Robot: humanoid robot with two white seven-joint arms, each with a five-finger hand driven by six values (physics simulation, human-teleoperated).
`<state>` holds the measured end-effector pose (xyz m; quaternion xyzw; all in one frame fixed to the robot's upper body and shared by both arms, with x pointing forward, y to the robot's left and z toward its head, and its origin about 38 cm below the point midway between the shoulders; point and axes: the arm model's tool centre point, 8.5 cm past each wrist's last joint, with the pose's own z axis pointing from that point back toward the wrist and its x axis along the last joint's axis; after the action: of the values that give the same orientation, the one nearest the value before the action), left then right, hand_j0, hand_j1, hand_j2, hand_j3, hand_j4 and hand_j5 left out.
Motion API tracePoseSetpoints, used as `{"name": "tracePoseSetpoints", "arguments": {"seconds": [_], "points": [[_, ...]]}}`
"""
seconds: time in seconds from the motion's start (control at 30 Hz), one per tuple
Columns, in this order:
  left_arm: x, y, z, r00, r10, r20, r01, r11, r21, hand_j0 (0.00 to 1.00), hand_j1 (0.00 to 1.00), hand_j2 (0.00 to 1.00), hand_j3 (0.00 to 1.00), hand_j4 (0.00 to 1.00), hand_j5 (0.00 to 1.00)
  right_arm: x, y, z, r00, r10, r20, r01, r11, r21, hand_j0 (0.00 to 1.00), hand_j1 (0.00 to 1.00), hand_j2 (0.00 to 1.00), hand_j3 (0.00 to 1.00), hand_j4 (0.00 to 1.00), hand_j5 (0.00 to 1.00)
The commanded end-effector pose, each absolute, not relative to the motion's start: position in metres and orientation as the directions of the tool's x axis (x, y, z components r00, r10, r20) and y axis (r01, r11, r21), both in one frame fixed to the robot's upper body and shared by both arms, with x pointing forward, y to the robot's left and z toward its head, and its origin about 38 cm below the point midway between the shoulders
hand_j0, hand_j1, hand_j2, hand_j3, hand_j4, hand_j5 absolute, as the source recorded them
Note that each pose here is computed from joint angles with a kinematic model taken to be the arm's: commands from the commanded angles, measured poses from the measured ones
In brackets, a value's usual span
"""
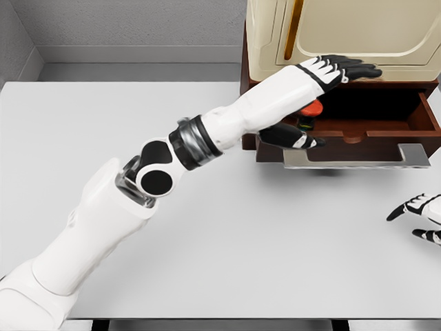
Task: Put the switch into the drawer with left arm, and close the drawer with right arm
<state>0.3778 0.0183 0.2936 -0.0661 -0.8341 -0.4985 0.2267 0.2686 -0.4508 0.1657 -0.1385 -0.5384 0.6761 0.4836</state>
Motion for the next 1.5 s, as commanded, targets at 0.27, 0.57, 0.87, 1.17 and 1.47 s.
{"name": "tracePoseSetpoints", "arguments": {"seconds": [0.27, 0.57, 0.87, 1.17, 1.47], "points": [[0.377, 0.054, 0.276, -0.43, 0.03, 0.902, 0.875, 0.26, 0.408, 1.0, 1.0, 1.0, 1.0, 1.0, 1.0, 0.269, -0.451, 0.167, -0.493, 0.803, 0.337, -0.503, 0.053, -0.863, 0.64, 0.64, 0.64, 0.64, 0.64, 0.64], [0.421, 0.074, 0.285, -0.284, -0.061, 0.957, 0.904, 0.316, 0.289, 1.0, 1.0, 1.0, 1.0, 1.0, 1.0, 0.269, -0.451, 0.167, -0.493, 0.803, 0.337, -0.502, 0.054, -0.863, 0.64, 0.64, 0.64, 0.64, 0.64, 0.64], [0.443, 0.063, 0.272, -0.197, -0.091, 0.976, 0.913, 0.345, 0.216, 1.0, 1.0, 1.0, 1.0, 1.0, 1.0, 0.269, -0.451, 0.167, -0.493, 0.803, 0.337, -0.502, 0.054, -0.863, 0.64, 0.64, 0.64, 0.64, 0.64, 0.64], [0.44, 0.052, 0.262, -0.134, -0.127, 0.983, 0.928, 0.332, 0.17, 1.0, 1.0, 1.0, 1.0, 1.0, 1.0, 0.269, -0.451, 0.167, -0.493, 0.803, 0.337, -0.502, 0.054, -0.863, 0.64, 0.64, 0.64, 0.64, 0.64, 0.64], [0.444, 0.037, 0.26, -0.108, -0.123, 0.986, 0.932, 0.332, 0.144, 1.0, 1.0, 1.0, 1.0, 1.0, 1.0, 0.269, -0.451, 0.167, -0.491, 0.803, 0.337, -0.504, 0.053, -0.862, 0.64, 0.64, 0.64, 0.64, 0.64, 0.64]]}}
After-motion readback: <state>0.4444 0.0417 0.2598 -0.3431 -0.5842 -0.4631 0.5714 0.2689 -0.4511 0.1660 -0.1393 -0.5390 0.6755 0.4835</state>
